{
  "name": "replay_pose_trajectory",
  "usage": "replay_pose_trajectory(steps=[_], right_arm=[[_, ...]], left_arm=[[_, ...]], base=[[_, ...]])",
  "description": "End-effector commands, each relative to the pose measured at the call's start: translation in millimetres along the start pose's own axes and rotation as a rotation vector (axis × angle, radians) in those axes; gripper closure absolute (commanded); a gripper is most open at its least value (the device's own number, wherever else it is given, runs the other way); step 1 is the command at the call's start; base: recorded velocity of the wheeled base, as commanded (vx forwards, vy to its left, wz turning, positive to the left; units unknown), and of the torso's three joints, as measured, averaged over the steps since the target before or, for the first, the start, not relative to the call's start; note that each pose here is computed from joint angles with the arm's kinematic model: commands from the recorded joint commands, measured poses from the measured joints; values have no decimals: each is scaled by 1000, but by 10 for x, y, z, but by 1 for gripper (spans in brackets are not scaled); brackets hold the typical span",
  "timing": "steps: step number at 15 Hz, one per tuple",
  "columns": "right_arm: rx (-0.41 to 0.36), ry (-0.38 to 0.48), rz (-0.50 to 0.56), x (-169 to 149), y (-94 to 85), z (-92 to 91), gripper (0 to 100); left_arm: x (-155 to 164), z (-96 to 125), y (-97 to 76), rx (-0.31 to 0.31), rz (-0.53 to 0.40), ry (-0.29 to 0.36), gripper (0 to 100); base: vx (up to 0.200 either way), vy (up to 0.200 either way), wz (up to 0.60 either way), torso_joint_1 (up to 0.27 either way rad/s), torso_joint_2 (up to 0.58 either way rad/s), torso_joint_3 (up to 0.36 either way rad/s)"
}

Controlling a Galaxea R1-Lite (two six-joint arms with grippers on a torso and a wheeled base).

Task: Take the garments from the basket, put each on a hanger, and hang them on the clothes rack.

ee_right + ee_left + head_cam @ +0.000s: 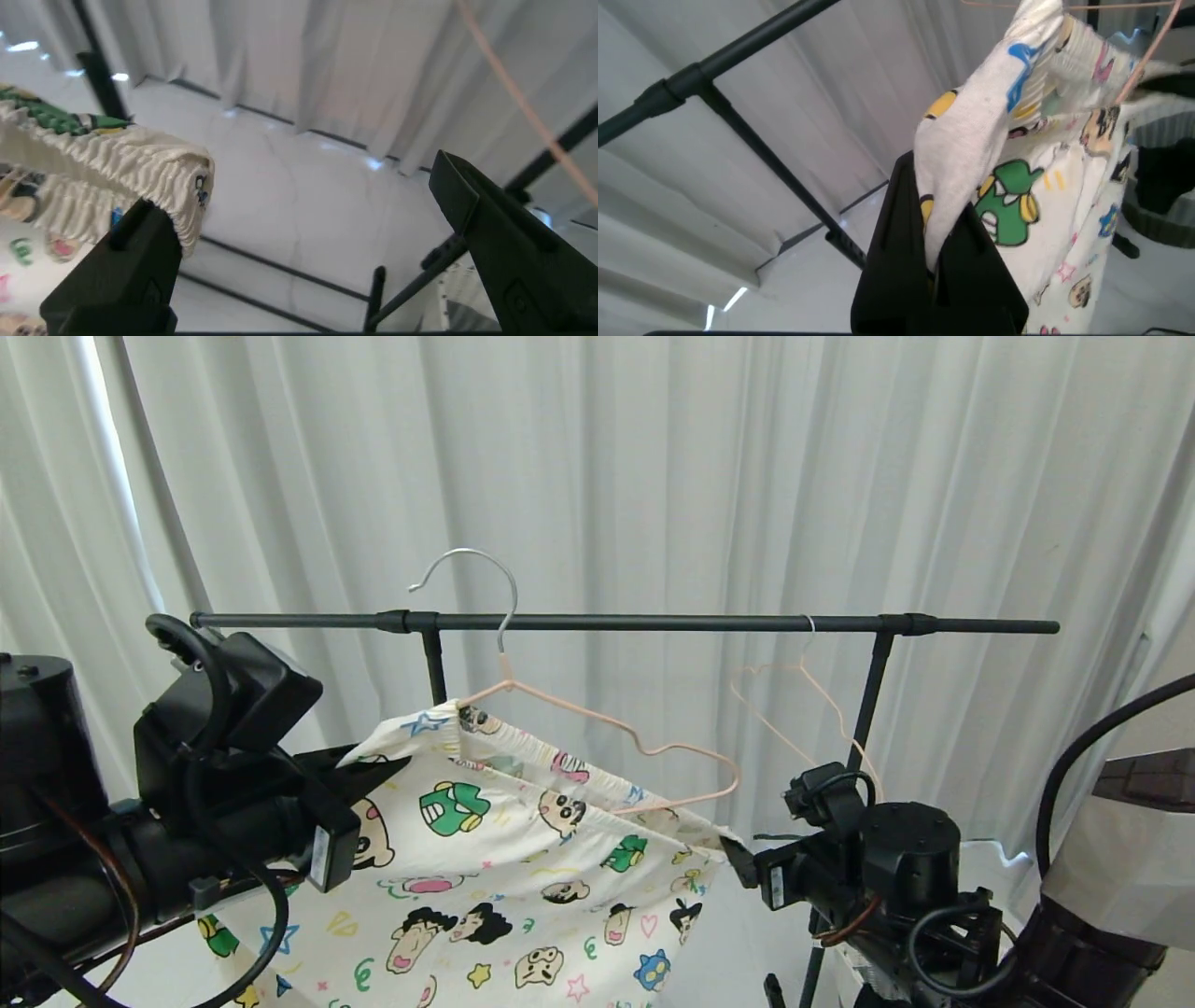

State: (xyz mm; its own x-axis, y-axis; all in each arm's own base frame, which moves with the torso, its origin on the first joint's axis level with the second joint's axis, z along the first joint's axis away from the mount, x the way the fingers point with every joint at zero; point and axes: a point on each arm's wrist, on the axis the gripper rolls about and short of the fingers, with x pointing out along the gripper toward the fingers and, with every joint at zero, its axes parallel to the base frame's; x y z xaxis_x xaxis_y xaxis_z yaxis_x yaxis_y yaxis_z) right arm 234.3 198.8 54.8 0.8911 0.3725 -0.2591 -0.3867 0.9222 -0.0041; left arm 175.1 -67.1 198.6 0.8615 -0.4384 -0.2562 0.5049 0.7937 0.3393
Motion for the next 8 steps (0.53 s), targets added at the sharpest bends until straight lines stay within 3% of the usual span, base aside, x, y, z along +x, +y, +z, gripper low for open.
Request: replay_pose_trajectory(steps=[1,8], right_arm=[[8,-4,-18,-21,-86,30,0],[23,-24,47,-191,-192,140,0]], left_arm=[[-41,-50,-24,2,-3,9,100],[-159,-303,-185,17,-69,64,100]], base=[[0,0,0,0,0,0],[0,0,0,0,0,0]])
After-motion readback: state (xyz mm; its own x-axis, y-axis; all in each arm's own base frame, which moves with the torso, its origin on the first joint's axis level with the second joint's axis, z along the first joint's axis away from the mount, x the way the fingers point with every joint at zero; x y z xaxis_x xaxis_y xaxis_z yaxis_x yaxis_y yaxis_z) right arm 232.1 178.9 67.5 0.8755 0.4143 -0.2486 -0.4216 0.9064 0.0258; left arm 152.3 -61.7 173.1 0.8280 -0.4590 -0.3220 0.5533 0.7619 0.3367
